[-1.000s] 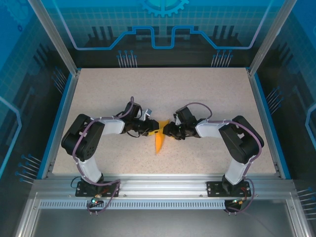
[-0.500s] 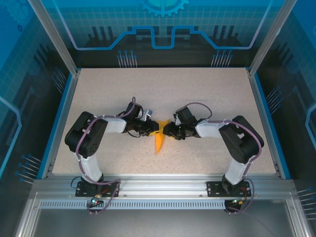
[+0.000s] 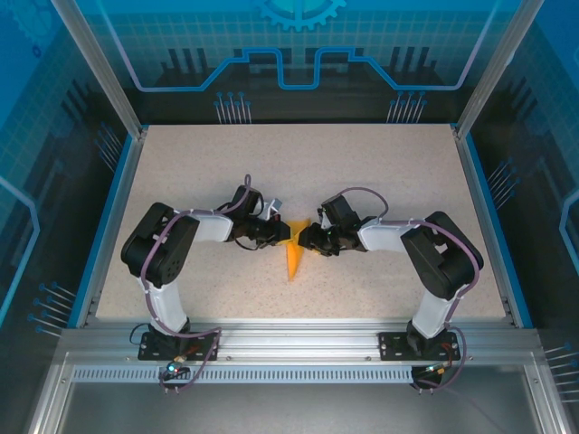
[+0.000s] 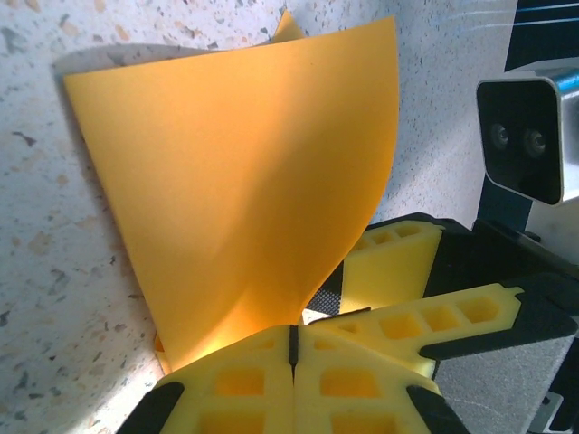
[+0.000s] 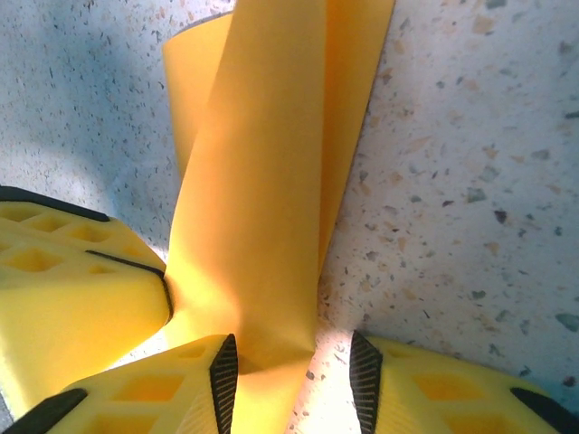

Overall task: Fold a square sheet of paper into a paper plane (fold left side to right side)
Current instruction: Fold the wing for the fifth time at the center of the table.

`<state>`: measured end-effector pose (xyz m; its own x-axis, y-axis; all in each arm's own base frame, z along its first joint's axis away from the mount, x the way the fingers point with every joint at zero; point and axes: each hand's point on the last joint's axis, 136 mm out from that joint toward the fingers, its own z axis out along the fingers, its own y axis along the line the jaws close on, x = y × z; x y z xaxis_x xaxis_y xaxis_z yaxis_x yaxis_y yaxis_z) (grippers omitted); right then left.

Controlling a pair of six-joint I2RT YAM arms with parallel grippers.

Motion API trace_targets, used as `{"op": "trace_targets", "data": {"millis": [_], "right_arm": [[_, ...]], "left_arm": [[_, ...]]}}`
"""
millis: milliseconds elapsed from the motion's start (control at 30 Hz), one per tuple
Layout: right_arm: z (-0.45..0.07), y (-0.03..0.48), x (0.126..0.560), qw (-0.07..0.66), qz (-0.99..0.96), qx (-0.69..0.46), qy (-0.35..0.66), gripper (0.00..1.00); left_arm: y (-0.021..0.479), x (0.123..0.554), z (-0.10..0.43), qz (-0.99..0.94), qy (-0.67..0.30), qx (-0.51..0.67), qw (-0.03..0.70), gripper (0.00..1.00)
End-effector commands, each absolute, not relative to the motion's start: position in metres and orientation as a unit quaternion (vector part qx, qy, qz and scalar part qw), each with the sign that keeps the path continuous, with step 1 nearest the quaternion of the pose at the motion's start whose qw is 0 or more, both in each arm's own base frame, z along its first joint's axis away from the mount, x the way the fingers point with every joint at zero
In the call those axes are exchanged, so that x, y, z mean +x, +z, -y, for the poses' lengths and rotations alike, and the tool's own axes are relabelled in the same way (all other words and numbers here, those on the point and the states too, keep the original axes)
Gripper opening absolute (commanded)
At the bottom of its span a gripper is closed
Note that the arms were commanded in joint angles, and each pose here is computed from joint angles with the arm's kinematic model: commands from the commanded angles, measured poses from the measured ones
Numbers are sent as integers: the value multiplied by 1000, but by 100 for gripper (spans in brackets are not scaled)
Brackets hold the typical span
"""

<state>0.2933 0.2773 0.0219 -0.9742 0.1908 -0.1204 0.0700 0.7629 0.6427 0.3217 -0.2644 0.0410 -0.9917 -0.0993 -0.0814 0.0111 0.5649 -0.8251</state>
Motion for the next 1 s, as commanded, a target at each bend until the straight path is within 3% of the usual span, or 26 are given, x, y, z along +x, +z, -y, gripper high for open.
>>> {"op": "trace_targets", "data": {"millis": [0, 967], "right_arm": [[-274, 22, 289, 94, -940, 52, 323, 42], [-262, 67, 310, 157, -936, 21, 315, 40]], "left_arm": [[38, 327, 260, -884, -462, -8, 66, 0], [13, 339, 245, -898, -434, 0, 70, 0]]}}
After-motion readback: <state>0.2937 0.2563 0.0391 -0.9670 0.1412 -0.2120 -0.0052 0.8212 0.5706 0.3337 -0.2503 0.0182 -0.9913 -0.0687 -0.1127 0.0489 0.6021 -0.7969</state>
